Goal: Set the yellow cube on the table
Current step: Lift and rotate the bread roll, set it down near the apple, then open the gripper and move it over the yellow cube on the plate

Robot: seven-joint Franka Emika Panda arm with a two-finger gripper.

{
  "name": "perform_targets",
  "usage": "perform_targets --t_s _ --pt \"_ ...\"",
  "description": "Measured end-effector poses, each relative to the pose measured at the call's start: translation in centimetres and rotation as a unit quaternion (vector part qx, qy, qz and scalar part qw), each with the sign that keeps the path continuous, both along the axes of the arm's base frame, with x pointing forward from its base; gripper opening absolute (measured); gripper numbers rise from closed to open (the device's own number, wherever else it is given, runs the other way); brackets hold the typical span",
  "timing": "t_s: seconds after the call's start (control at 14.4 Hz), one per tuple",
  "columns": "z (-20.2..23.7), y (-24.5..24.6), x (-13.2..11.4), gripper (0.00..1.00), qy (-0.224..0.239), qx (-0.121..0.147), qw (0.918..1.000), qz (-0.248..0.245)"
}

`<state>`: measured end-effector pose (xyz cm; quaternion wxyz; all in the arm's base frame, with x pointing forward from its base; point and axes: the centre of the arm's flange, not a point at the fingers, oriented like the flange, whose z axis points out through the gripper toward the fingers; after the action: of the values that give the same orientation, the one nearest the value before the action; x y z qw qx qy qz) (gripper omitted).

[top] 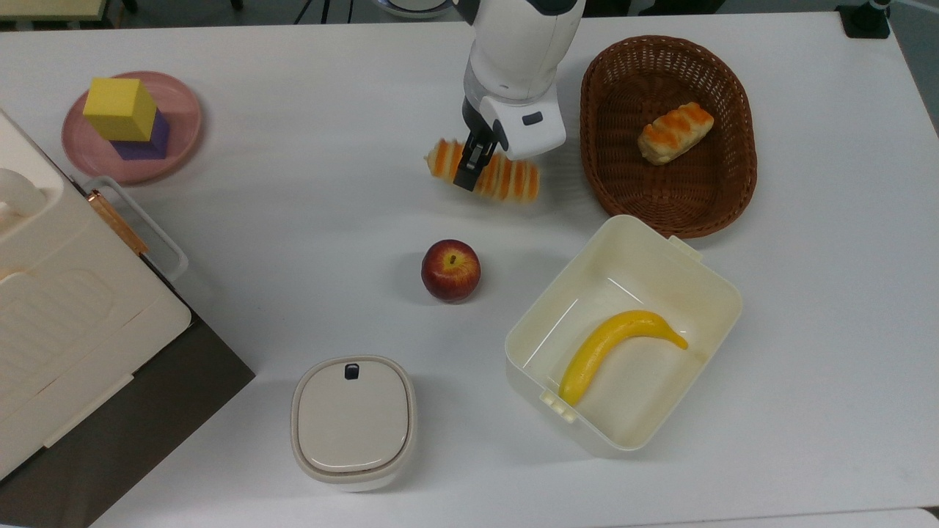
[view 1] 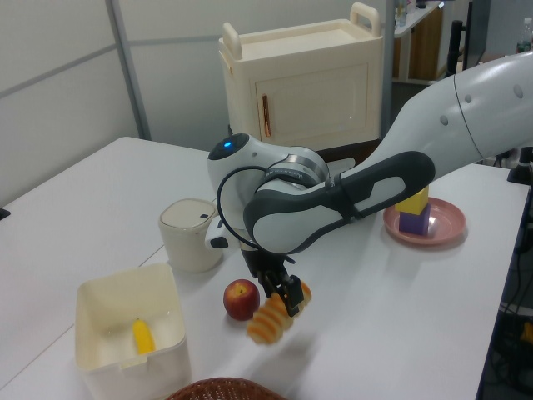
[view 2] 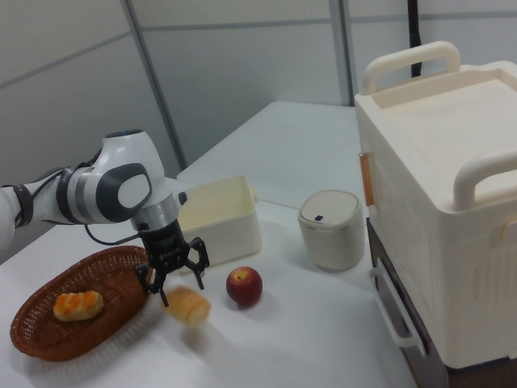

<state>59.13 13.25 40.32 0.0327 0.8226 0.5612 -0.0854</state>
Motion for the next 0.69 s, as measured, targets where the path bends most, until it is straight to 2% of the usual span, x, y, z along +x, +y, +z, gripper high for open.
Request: perform_targets --t_s 0.14,0.35,0.42,0.55,0.69 --pt "0.3 -0.9 0.2 0.99 -0.004 0.0 0.9999 -0.015" --pt "1.4 -3.8 0.7 1.0 -0.016 -0.001 0.9983 -0.057" --pt "2.2 -5.9 0.9 1.0 -0.025 -0.002 0.9954 -0.092" --pt "3.4 -9.1 1.1 1.0 -0.039 -0.004 0.9878 -0.151" --pt "4.5 -13.3 1.0 1.0 -0.051 -0.006 0.9763 -0.21"
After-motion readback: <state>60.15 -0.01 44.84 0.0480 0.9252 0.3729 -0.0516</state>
